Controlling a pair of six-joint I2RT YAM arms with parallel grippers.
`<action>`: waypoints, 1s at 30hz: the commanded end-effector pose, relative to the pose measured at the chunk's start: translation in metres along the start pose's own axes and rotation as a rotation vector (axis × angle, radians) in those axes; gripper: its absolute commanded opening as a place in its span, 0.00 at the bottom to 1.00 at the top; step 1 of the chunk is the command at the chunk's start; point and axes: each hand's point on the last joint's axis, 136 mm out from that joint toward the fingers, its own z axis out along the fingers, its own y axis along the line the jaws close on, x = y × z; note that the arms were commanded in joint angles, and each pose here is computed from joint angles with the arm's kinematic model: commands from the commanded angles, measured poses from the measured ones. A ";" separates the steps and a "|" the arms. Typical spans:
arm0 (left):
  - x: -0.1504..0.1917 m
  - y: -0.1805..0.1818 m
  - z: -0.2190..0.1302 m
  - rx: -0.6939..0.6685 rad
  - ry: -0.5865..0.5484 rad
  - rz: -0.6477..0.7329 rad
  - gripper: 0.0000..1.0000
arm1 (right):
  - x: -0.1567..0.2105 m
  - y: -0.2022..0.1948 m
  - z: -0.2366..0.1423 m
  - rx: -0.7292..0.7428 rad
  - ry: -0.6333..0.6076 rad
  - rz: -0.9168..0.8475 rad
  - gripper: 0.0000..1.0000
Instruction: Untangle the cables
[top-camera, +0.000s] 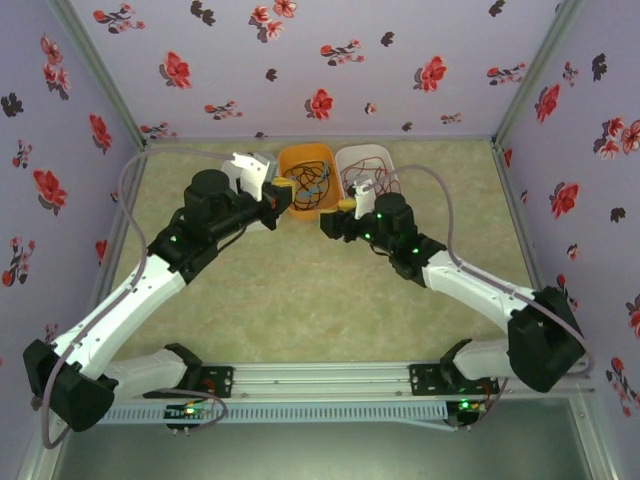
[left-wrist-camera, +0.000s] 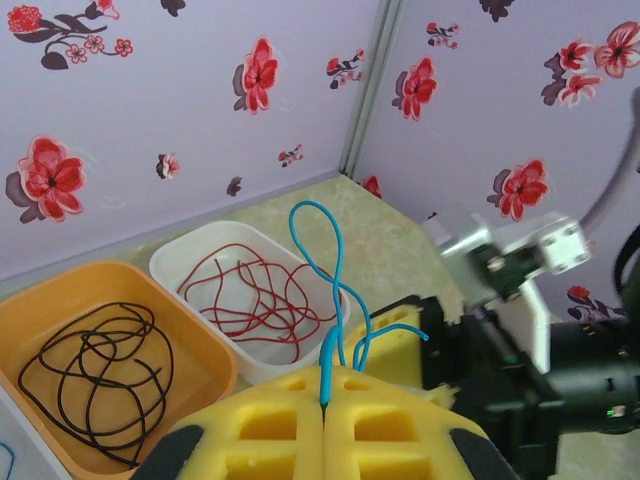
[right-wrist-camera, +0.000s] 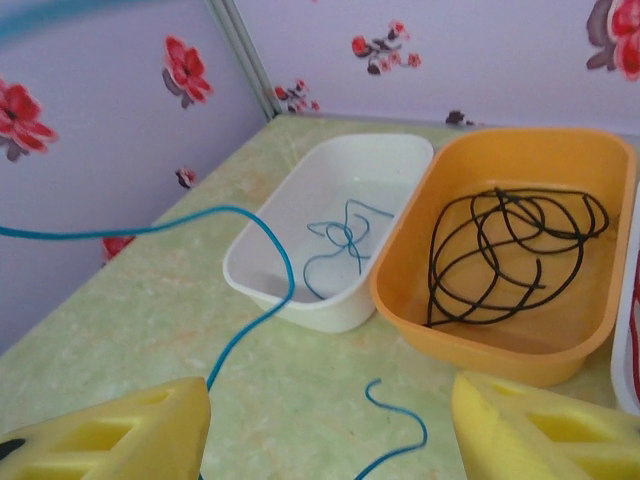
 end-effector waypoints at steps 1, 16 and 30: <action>-0.026 -0.001 -0.008 -0.007 -0.073 -0.006 0.00 | -0.015 0.015 0.007 -0.036 -0.025 -0.057 0.66; -0.018 0.011 0.000 -0.037 -0.050 -0.024 0.00 | -0.007 0.029 0.003 -0.047 0.006 -0.056 0.66; -0.019 0.020 -0.011 -0.065 -0.055 -0.017 0.00 | 0.014 -0.023 0.030 0.201 0.088 -0.003 0.11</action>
